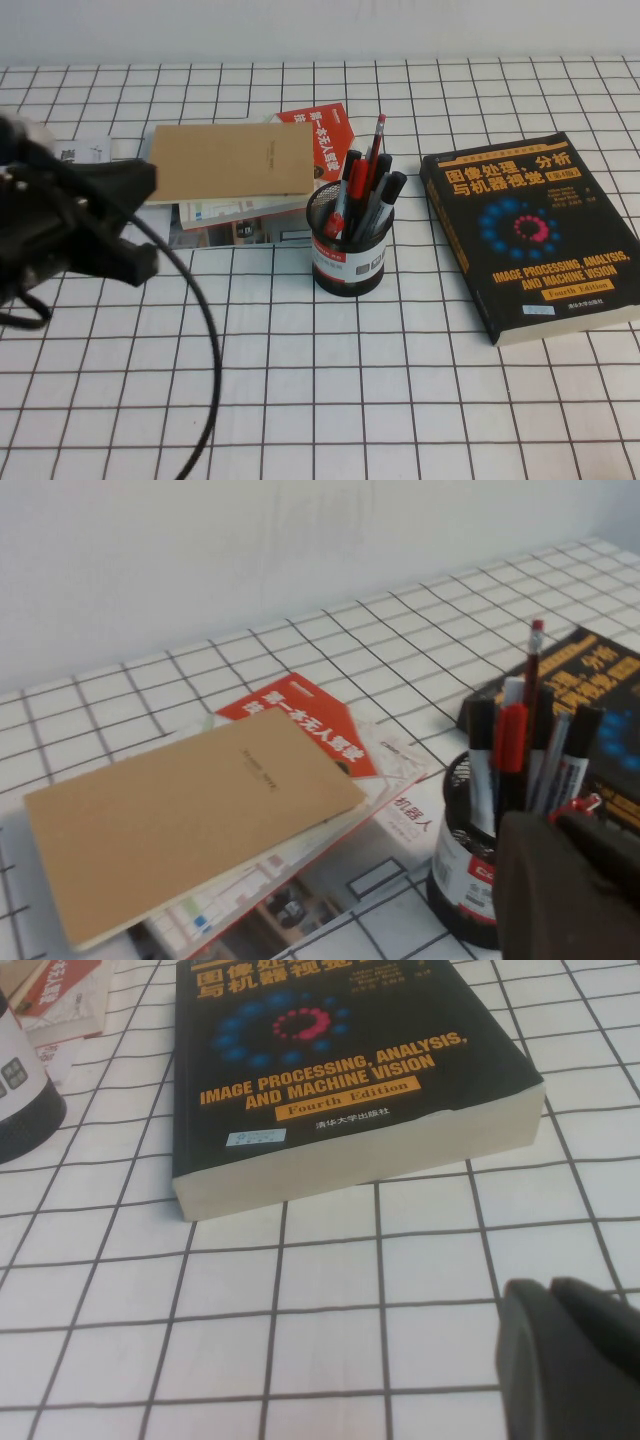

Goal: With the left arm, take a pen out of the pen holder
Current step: 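Take a marker out of the pen holder and lay it on the table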

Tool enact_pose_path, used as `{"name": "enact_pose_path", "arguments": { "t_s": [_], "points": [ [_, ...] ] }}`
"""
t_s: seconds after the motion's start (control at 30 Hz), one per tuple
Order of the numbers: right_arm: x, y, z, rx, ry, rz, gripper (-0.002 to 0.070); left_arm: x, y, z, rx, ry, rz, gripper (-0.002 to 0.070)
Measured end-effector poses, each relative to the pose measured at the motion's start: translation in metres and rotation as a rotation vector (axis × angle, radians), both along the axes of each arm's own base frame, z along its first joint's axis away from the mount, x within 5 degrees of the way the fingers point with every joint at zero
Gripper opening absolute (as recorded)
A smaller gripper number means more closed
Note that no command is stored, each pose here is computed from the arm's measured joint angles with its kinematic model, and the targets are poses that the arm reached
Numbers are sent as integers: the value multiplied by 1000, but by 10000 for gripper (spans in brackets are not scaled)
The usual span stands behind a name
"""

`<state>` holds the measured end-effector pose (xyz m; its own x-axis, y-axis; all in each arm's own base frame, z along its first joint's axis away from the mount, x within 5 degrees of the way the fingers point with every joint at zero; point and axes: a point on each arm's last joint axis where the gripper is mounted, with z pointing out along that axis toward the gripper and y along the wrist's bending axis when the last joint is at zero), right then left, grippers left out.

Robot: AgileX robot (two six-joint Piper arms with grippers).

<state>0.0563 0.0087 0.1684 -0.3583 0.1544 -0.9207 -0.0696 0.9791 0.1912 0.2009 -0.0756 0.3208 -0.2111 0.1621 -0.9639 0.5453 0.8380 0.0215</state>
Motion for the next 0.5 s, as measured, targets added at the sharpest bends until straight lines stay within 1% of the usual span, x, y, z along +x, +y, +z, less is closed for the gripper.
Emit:
{"name": "enact_pose_path", "arguments": {
  "t_s": [0.17,0.27,0.33,0.43,0.5],
  "points": [
    [0,0,0,0,0,0,-20,32,-38,-12,72,26,-122,-5],
    [0,0,0,0,0,0,-20,51,-57,-18,86,54,-166,-1],
    [0,0,0,0,0,0,-20,62,-66,-23,89,74,-186,18],
    [0,0,0,0,0,0,-20,75,-78,-30,100,90,-239,95],
    [0,0,0,0,0,0,-20,81,-85,-36,134,74,-301,212]
  ]
}}
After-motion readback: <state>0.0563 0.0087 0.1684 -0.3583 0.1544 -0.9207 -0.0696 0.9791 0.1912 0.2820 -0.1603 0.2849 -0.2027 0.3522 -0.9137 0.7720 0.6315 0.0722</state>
